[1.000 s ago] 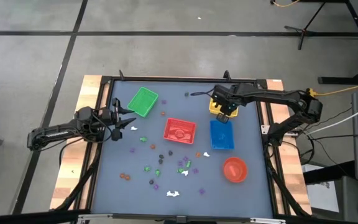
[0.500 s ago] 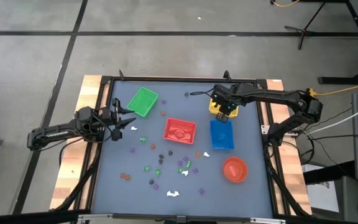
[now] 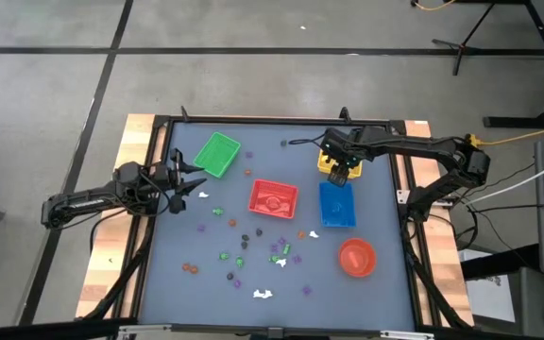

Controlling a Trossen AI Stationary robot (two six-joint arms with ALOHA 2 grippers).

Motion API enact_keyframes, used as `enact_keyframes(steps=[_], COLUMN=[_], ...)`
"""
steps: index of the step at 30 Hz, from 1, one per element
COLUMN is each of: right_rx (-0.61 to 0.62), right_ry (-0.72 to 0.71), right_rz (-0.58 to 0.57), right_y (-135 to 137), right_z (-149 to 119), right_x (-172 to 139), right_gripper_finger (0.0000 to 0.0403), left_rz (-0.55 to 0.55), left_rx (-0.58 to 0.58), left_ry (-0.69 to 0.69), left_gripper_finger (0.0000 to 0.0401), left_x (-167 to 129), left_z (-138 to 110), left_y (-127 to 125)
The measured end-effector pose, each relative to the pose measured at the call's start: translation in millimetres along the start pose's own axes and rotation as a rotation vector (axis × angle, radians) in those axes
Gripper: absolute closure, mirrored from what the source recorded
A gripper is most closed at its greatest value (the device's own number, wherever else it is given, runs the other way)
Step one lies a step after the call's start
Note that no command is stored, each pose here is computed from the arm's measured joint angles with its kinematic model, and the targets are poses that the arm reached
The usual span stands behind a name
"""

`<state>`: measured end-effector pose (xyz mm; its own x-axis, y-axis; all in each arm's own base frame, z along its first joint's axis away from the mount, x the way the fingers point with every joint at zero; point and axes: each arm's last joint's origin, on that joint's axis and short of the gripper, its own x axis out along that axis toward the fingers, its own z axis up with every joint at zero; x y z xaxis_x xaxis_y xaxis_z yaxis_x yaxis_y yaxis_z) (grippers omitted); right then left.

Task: Sort Halloween decoration
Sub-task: Put the black skull toy into the red bin

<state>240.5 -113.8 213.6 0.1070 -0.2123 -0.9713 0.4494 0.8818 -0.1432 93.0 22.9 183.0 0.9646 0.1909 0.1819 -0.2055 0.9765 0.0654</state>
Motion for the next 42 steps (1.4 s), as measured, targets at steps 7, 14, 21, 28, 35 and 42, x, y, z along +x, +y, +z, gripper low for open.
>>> enact_keyframes(steps=[7, 14, 21, 28, 35, 42], right_rx=[0.000, 0.000, 0.000, -0.024, -0.041, -0.054], right_ry=[0.000, 0.000, 0.000, 0.005, -0.059, -0.143], right_rz=[0.000, 0.000, 0.002, 0.003, 0.003, 0.000], right_y=[0, 0, 0, 0, -3, -6], right_z=[0, 0, 0, -1, -5, -13], right_x=[0, 0, 0, -1, -17, -39], right_gripper_finger=[0.0178, 0.0178, 0.0178, 0.0178, 0.0178, 0.0178], left_rz=[0.090, 0.105, 0.173, 0.197, 0.245, 0.258], left_rx=[-0.117, -0.241, -0.303, -0.302, -0.297, -0.302], left_ry=[-0.091, -0.068, 0.015, 0.126, 0.246, 0.318], left_gripper_finger=[0.0258, 0.0258, 0.0258, 0.0258, 0.0258, 0.0258], left_x=[0, 8, 33, 80, 138, 188], left_z=[9, 19, 44, 68, 79, 80], left_y=[3, 5, 9, 14, 24, 42])
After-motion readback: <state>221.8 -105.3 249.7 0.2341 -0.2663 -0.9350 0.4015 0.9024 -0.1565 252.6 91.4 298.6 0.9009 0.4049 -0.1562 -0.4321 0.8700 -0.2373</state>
